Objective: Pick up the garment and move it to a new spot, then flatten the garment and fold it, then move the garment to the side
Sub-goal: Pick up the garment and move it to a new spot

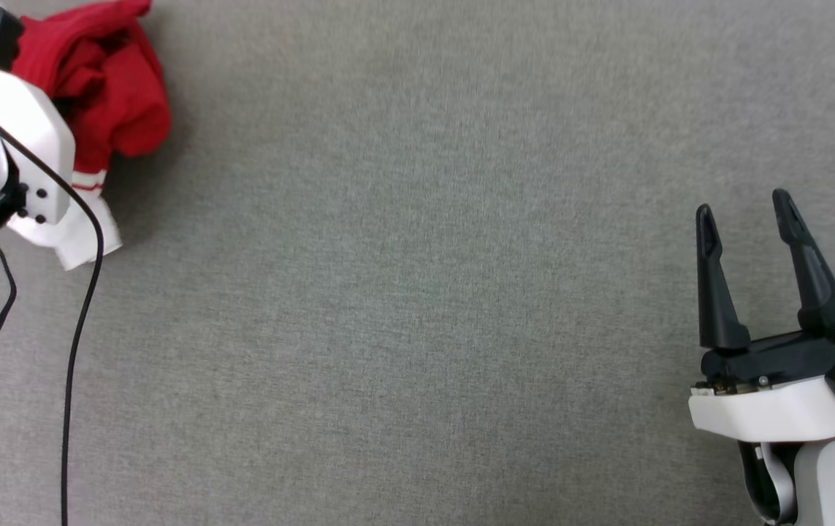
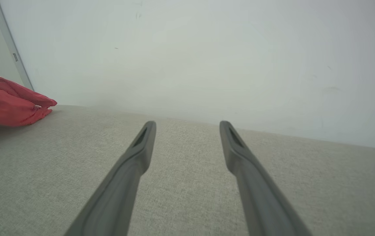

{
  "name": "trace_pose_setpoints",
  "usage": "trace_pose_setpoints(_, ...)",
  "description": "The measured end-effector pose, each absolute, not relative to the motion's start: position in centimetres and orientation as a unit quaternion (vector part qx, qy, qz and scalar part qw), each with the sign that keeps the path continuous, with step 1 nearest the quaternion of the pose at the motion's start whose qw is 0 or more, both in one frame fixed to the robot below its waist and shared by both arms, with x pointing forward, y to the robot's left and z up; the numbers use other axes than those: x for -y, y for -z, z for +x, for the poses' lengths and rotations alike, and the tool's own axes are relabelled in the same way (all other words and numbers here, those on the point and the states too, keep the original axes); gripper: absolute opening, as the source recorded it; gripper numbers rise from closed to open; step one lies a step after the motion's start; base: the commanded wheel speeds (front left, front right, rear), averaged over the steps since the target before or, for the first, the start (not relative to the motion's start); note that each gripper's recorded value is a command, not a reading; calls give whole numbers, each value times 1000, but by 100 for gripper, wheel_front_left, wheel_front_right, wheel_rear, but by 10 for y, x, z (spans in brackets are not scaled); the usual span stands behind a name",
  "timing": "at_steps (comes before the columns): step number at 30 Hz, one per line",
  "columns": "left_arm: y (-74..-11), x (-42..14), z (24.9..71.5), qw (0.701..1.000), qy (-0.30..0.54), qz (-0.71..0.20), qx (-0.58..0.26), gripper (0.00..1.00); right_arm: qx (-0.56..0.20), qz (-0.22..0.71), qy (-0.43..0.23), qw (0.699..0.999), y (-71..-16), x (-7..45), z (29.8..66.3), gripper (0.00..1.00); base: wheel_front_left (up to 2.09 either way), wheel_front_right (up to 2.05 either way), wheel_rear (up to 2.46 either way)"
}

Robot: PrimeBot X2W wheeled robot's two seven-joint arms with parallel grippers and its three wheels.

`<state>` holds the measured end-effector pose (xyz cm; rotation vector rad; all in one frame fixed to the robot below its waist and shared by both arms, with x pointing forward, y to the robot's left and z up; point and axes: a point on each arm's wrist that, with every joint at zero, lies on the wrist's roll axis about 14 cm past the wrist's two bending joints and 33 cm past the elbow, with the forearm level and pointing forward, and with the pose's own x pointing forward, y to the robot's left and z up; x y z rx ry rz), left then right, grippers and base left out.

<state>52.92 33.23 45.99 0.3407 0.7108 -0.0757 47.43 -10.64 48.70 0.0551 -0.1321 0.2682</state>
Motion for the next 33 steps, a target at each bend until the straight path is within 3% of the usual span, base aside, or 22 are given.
trace_pose_setpoints(7,-546,-286,547,947,89,217,-217,0,93,30,-119,988,-519,119,454,100,0,0,0)
trace_pose_setpoints(17,-595,-162,561,936,224,249,-108,0,110,20,-59,992,-540,164,427,100,0,0,0)
trace_pose_setpoints(25,-608,-26,547,890,371,264,-38,0,122,4,7,993,-553,210,403,100,0,0,0)
trace_pose_setpoints(33,-554,79,496,822,509,253,-30,0,110,-5,54,992,-548,242,391,100,0,0,0)
